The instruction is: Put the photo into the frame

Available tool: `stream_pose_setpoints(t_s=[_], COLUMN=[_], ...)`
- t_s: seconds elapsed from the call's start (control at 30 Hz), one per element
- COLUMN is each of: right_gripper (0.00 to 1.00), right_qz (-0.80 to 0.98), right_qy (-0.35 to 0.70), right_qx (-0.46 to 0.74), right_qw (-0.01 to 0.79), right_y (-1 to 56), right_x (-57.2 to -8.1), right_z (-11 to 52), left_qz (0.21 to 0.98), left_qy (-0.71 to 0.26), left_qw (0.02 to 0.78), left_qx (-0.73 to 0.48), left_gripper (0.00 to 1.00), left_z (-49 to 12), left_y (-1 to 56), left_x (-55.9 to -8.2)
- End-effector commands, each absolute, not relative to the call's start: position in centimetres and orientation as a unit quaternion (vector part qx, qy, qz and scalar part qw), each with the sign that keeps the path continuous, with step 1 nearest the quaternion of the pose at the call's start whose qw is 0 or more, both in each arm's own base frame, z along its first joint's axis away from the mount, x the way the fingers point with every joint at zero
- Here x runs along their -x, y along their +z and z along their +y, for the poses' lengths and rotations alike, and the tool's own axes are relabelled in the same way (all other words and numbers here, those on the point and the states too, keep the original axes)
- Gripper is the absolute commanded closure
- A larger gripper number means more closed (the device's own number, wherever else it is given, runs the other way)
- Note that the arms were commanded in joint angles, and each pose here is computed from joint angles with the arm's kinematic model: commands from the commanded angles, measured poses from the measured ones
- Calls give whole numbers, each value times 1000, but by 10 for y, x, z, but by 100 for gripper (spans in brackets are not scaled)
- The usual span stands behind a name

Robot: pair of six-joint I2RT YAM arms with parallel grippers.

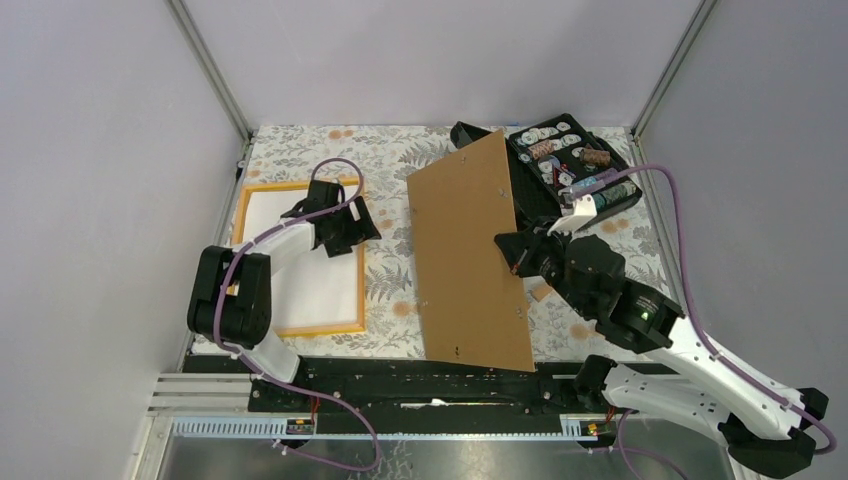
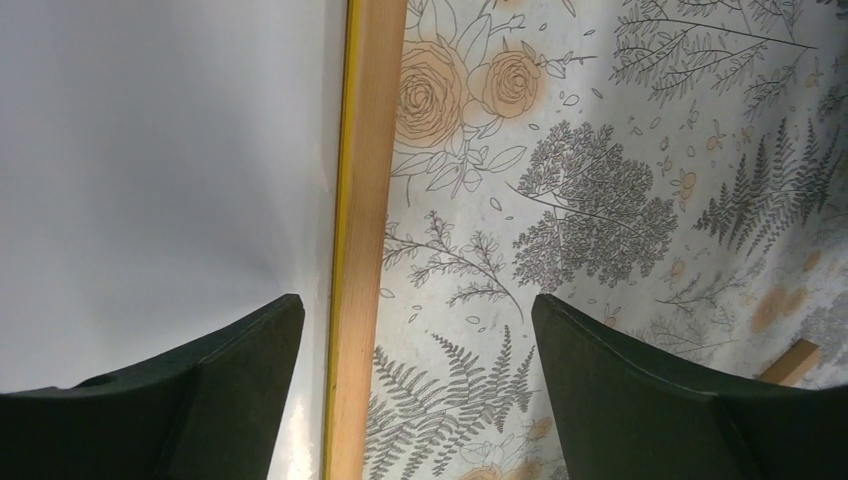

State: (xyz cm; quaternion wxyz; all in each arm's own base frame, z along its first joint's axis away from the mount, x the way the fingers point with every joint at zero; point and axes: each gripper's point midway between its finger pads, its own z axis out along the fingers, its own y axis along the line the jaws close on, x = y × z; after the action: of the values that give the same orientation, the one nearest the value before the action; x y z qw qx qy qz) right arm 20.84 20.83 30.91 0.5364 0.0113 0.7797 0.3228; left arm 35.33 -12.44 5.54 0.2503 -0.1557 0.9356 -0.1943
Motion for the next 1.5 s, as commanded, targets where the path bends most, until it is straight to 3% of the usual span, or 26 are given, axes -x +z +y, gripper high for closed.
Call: stream_pose_setpoints(t_s=[0.0, 0.4, 0.73, 0.9, 1.1, 1.27, 1.47], right_gripper=[100, 100, 100, 100, 100, 100, 100], right_qz=[730, 723, 714, 711, 706, 713, 710], right_qy=[352, 367, 352, 333, 333, 339, 374], right_qx=[-41, -53, -80, -99, -102, -90, -91], right_qw=[584, 583, 600, 612, 616, 607, 589], right_y=[350, 356, 366, 372, 381, 387, 393], right_x=[-211, -207, -205, -202, -199, -203, -214], right_z=[195, 192, 169, 149, 142, 157, 189], left_qz=[919, 915, 896, 880, 864, 862, 846], left_qy=[-243, -317, -393, -424, -436, -418, -312], left_qw=[269, 213, 184, 200, 249, 286, 431], left_qx=[152, 130, 92, 79, 39, 24, 15], left_gripper=[13, 27, 27, 25, 16, 13, 8], left_z=[-138, -180, -273, -299, -274, -216, -141], left_y=[62, 50, 53, 82, 139, 182, 262], left_x=[-371, -367, -368, -372, -371, -367, -357])
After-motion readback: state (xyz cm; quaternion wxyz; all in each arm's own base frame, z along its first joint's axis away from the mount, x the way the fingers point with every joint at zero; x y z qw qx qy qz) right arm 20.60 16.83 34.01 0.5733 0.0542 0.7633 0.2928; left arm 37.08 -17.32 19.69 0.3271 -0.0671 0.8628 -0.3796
